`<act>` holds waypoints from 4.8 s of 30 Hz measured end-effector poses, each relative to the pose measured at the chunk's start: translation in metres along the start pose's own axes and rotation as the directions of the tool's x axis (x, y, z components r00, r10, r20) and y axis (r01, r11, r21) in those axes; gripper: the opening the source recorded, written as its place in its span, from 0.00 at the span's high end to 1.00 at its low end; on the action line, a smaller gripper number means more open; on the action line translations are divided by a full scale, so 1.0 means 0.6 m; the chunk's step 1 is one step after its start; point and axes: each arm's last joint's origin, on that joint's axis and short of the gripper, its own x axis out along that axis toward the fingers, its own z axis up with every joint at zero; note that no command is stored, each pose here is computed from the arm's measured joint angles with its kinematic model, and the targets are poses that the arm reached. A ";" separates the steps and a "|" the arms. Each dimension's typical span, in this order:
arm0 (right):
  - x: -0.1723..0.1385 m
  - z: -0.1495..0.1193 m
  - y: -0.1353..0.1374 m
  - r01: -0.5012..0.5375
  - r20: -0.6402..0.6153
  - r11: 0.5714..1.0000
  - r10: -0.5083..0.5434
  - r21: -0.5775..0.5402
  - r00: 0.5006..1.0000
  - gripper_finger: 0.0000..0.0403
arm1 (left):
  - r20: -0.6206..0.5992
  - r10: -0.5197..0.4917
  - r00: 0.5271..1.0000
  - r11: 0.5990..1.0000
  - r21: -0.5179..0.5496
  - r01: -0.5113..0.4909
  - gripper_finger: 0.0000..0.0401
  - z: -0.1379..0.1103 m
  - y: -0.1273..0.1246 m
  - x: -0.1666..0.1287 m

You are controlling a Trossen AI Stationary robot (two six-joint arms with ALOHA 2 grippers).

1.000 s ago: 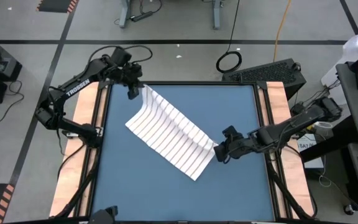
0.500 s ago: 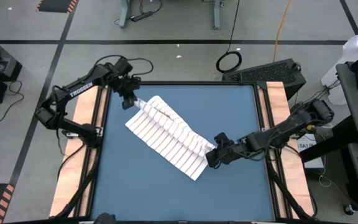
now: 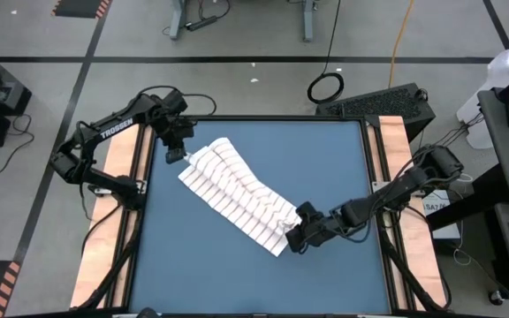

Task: Roll towel
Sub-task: Fold the white towel

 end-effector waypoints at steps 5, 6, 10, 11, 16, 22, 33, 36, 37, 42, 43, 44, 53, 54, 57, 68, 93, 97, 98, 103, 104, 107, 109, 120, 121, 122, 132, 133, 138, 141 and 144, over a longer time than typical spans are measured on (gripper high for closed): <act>0.001 -0.002 -0.003 0.016 -0.004 1.000 -0.016 -0.011 1.000 0.99 | 0.011 0.010 1.000 1.000 0.030 -0.010 1.00 0.002 0.002 0.000; 0.001 -0.002 -0.003 0.015 -0.004 1.000 -0.015 -0.012 1.000 0.99 | 0.015 0.014 1.000 0.999 0.032 -0.014 1.00 0.003 0.002 0.000; 0.001 -0.002 -0.002 0.011 -0.004 1.000 -0.011 -0.011 1.000 0.99 | 0.027 0.028 0.999 0.999 0.040 -0.029 1.00 0.005 0.004 0.000; 0.001 -0.002 -0.002 0.012 -0.004 1.000 -0.012 -0.012 1.000 0.99 | 0.035 0.033 0.999 0.998 0.043 -0.034 1.00 0.006 0.005 0.000; 0.001 -0.002 -0.002 0.012 -0.005 1.000 -0.013 -0.018 1.000 0.99 | 0.035 0.050 0.998 0.998 0.047 -0.052 0.98 0.007 0.006 0.000; 0.001 -0.001 0.001 -0.007 -0.001 1.000 0.007 -0.013 1.000 0.99 | -0.001 0.031 1.000 0.999 0.025 -0.031 0.98 0.002 0.003 0.000; 0.001 -0.002 0.007 -0.046 -0.021 0.999 0.045 -0.026 0.999 0.99 | -0.077 -0.025 0.997 1.000 -0.014 0.024 0.97 -0.031 0.002 0.048; 0.000 -0.003 0.007 -0.046 -0.024 0.999 0.045 -0.028 0.999 0.99 | -0.104 -0.046 0.993 0.998 -0.046 0.041 0.97 -0.044 0.001 0.065; 0.000 -0.003 0.007 -0.046 -0.024 0.999 0.045 -0.028 0.999 0.99 | -0.113 -0.052 0.992 0.998 -0.051 0.047 0.97 -0.047 0.000 0.069; 0.000 -0.004 0.007 -0.048 -0.026 0.998 0.047 -0.030 0.999 0.99 | -0.119 -0.056 0.991 0.997 -0.064 0.049 0.97 -0.057 0.001 0.084; 0.000 -0.004 0.007 -0.048 -0.026 0.998 0.047 -0.030 0.999 0.99 | -0.110 -0.049 0.993 0.997 -0.066 0.042 0.97 -0.056 0.002 0.086; 0.000 -0.004 0.007 -0.048 -0.027 0.998 0.047 -0.030 0.999 0.99 | -0.103 -0.041 0.994 0.997 -0.075 0.033 0.97 -0.055 0.003 0.087; 0.000 -0.004 0.007 -0.049 -0.029 0.998 0.048 -0.027 0.998 0.99 | -0.079 -0.018 0.997 0.998 -0.068 0.013 0.76 -0.051 0.006 0.087; 0.000 -0.004 0.007 -0.049 -0.028 0.998 0.048 -0.027 0.998 0.99 | -0.086 -0.023 0.996 0.997 -0.081 0.016 0.72 -0.052 0.005 0.086; 0.000 -0.004 0.007 -0.049 -0.029 0.998 0.048 -0.027 0.998 0.99 | -0.088 -0.024 0.996 0.995 -0.094 0.015 0.62 -0.048 0.004 0.078; 0.000 -0.004 0.007 -0.048 -0.029 0.998 0.047 -0.029 0.998 0.99 | 0.167 0.174 0.971 0.977 -0.149 -0.150 0.56 0.008 0.031 0.054; 0.000 -0.007 0.008 -0.058 -0.077 0.998 0.055 -0.029 0.996 0.99 | 0.291 -0.068 0.954 0.969 -0.210 0.133 0.56 0.124 0.122 0.184; 0.000 -0.007 0.007 -0.053 -0.075 0.998 0.050 -0.030 0.996 0.99 | 0.315 -0.200 0.928 0.950 -0.170 0.262 0.66 0.127 0.113 0.196; 0.000 -0.007 0.007 -0.052 -0.075 0.998 0.050 -0.030 0.996 0.99 | 0.337 -0.246 0.909 0.943 -0.134 0.305 0.71 0.131 0.107 0.195; 0.000 -0.007 0.006 -0.049 -0.074 0.998 0.047 -0.028 0.996 0.99 | 0.397 -0.429 0.811 0.886 0.011 0.463 0.97 0.134 0.069 0.150; 0.000 -0.007 0.006 -0.047 -0.075 0.999 0.045 -0.024 0.996 0.99 | 0.385 -0.438 0.813 0.886 0.029 0.464 0.97 0.128 0.057 0.135; 0.000 -0.007 0.004 -0.034 -0.076 0.999 0.033 -0.009 0.997 0.99 | 0.336 -0.430 0.838 0.902 0.130 0.411 0.98 0.104 0.016 0.082; 0.000 -0.008 0.002 -0.019 -0.078 1.000 0.019 -0.008 0.997 0.99 | 0.288 -0.375 0.881 0.924 0.195 0.329 0.99 0.083 -0.013 0.047; -0.001 -0.008 -0.015 0.082 -0.085 0.997 -0.082 -0.008 0.993 0.99 | 0.063 -0.160 0.985 0.947 0.291 0.135 0.90 -0.024 -0.126 0.001; -0.001 -0.008 -0.015 0.084 -0.084 0.996 -0.084 -0.008 0.993 0.99 | 0.060 -0.141 0.988 0.952 0.282 0.118 0.88 -0.031 -0.130 0.009; -0.001 -0.008 -0.015 0.084 -0.084 0.996 -0.085 -0.008 0.993 0.99 | 0.062 -0.120 0.991 0.957 0.272 0.099 0.86 -0.038 -0.132 0.018; -0.001 -0.009 -0.021 0.125 -0.088 0.992 -0.122 0.026 0.989 0.99 | 0.122 -0.079 0.989 0.974 0.223 0.050 0.71 -0.067 -0.172 0.029; -0.001 -0.009 -0.021 0.125 -0.088 0.992 -0.122 0.026 0.989 0.99 | 0.160 0.008 0.987 0.981 0.190 -0.039 0.71 -0.060 -0.169 0.027; -0.001 -0.008 -0.021 0.125 -0.071 0.992 -0.123 0.025 0.990 0.99 | 0.243 0.221 0.944 0.975 -0.038 -0.218 0.71 -0.023 -0.133 0.036; -0.001 -0.008 -0.020 0.121 -0.071 0.992 -0.119 0.026 0.990 0.99 | 0.161 0.136 0.978 0.972 -0.213 -0.100 0.71 -0.007 -0.093 0.072; -0.001 -0.008 -0.020 0.118 -0.070 0.993 -0.116 0.027 0.991 0.99 | 0.069 0.091 0.993 0.932 -0.357 -0.061 0.71 -0.002 -0.055 0.107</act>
